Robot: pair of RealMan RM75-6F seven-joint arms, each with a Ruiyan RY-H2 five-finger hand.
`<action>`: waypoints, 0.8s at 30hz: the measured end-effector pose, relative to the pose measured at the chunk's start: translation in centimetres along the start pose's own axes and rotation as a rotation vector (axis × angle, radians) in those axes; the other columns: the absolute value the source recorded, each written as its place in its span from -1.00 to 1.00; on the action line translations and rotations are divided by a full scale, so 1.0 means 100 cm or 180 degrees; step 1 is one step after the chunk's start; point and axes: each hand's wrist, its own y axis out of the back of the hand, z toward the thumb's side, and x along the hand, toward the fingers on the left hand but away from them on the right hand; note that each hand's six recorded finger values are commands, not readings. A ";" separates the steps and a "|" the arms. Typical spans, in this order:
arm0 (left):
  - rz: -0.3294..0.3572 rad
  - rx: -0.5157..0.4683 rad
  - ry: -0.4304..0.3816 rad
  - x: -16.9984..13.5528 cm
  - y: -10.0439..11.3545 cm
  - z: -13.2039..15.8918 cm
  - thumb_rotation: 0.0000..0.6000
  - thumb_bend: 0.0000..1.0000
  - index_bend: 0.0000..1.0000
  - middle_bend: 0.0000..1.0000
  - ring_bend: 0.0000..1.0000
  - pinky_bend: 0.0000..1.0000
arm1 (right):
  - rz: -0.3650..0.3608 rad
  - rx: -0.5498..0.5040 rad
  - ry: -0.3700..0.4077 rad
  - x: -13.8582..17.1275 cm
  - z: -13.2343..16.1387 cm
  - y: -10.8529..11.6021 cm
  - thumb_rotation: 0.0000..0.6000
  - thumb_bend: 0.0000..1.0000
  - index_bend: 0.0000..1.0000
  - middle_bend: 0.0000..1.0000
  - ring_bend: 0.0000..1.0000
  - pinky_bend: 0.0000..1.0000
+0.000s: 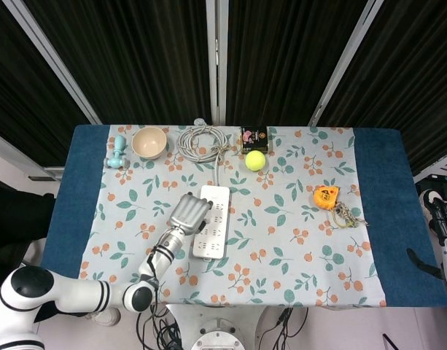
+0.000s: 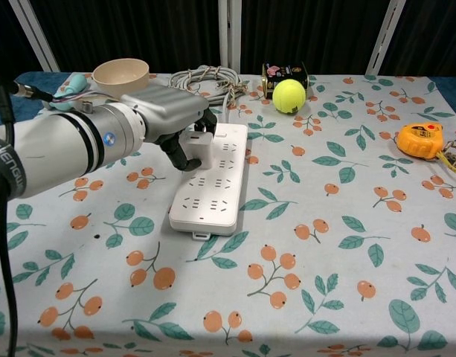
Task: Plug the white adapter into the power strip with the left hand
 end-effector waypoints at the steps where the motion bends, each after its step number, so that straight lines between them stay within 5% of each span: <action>1: 0.0002 0.0001 -0.0002 0.000 0.000 0.000 1.00 0.02 0.38 0.55 0.21 -0.23 | -0.0003 0.0000 0.0000 0.000 0.000 0.000 1.00 -0.71 -1.00 -0.92 -1.00 -1.00; 3: 0.0003 -0.0007 -0.0011 -0.001 0.000 0.000 1.00 -0.03 0.27 0.48 0.17 -0.25 | -0.0005 -0.0001 -0.0002 0.000 0.000 0.000 1.00 -0.71 -1.00 -0.92 -1.00 -1.00; 7: 0.0052 -0.0029 -0.0023 -0.002 0.003 0.001 1.00 -0.51 -0.32 0.04 -0.19 -0.31 | -0.0002 -0.0005 -0.0009 0.000 0.000 0.000 1.00 -0.71 -1.00 -0.90 -1.00 -1.00; 10: 0.0107 -0.0096 -0.0001 -0.002 0.005 -0.001 1.00 -0.67 -0.55 -0.26 -0.42 -0.37 | -0.0006 -0.0008 -0.0002 0.000 0.000 0.000 1.00 -0.71 -1.00 -0.89 -1.00 -1.00; 16: 0.0193 -0.0212 0.0027 -0.005 0.012 -0.006 1.00 -0.72 -0.72 -0.50 -0.61 -0.55 | -0.0017 -0.0009 0.0001 0.001 0.000 0.001 1.00 -0.71 -1.00 -0.88 -1.00 -1.00; 24: 0.0429 -0.0567 0.0107 -0.021 0.029 -0.031 1.00 -0.73 -0.75 -0.53 -0.63 -0.69 | 0.0001 -0.0024 0.0009 0.001 -0.003 0.002 1.00 -0.71 -1.00 -0.88 -1.00 -1.00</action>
